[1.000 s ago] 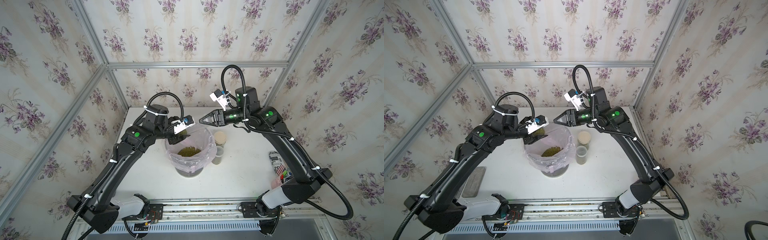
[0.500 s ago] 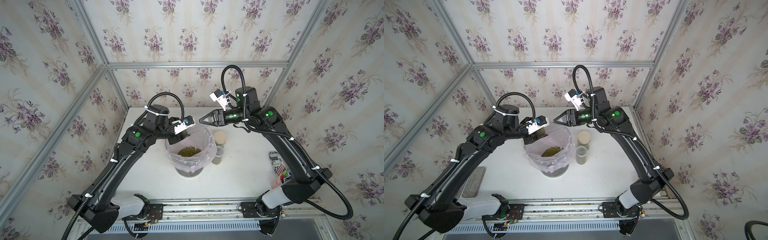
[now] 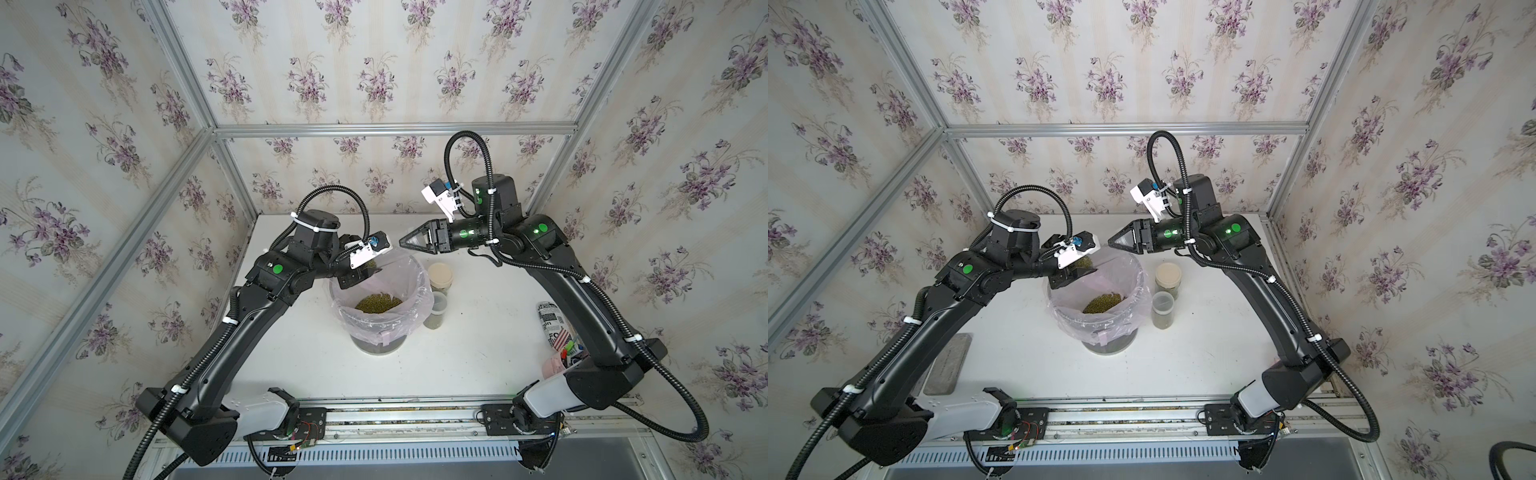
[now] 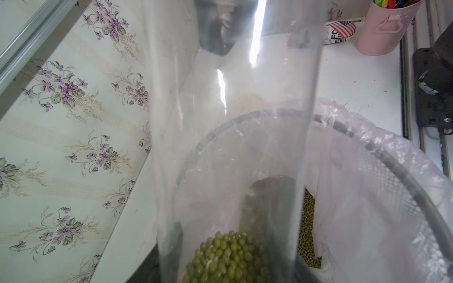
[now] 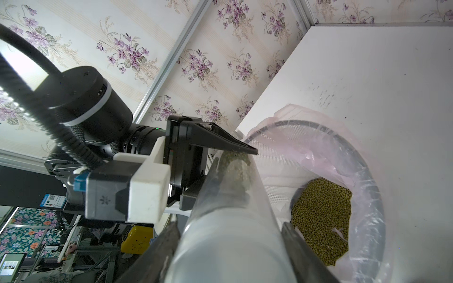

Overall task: Empty moldy mung beans from jars
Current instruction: Pick up the jar from the center of the board.

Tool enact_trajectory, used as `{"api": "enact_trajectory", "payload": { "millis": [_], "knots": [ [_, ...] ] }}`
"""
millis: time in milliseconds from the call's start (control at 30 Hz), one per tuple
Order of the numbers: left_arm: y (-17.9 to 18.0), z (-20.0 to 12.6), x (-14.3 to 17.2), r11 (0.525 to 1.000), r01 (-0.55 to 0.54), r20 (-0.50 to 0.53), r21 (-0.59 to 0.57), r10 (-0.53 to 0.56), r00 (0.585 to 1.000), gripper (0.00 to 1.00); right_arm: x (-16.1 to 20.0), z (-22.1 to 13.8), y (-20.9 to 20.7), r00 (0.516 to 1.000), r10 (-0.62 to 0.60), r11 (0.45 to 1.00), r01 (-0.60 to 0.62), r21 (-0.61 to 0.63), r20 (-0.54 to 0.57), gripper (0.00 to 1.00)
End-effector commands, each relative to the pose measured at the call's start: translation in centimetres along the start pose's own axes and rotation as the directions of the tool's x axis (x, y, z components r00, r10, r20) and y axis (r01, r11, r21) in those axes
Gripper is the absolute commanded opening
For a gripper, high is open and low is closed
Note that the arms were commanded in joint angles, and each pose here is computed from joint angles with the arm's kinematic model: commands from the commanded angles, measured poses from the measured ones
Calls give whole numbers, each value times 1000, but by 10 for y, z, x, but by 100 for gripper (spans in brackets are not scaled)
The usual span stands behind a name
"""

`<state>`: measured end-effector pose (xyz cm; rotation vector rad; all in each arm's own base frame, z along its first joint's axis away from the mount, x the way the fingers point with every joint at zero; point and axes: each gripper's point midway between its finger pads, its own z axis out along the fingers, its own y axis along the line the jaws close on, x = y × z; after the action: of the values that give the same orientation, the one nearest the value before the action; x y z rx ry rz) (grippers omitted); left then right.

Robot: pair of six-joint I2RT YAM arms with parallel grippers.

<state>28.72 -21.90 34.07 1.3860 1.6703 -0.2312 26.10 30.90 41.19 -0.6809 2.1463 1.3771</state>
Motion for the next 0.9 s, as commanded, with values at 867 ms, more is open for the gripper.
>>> {"api": "enact_trajectory", "payload": {
  "millis": [867],
  "knots": [
    [9, -2, -6, 999, -7, 28, -53, 8, 1000, 46, -13, -16, -7, 997, -49, 993, 42, 108, 61, 74]
  ]
}}
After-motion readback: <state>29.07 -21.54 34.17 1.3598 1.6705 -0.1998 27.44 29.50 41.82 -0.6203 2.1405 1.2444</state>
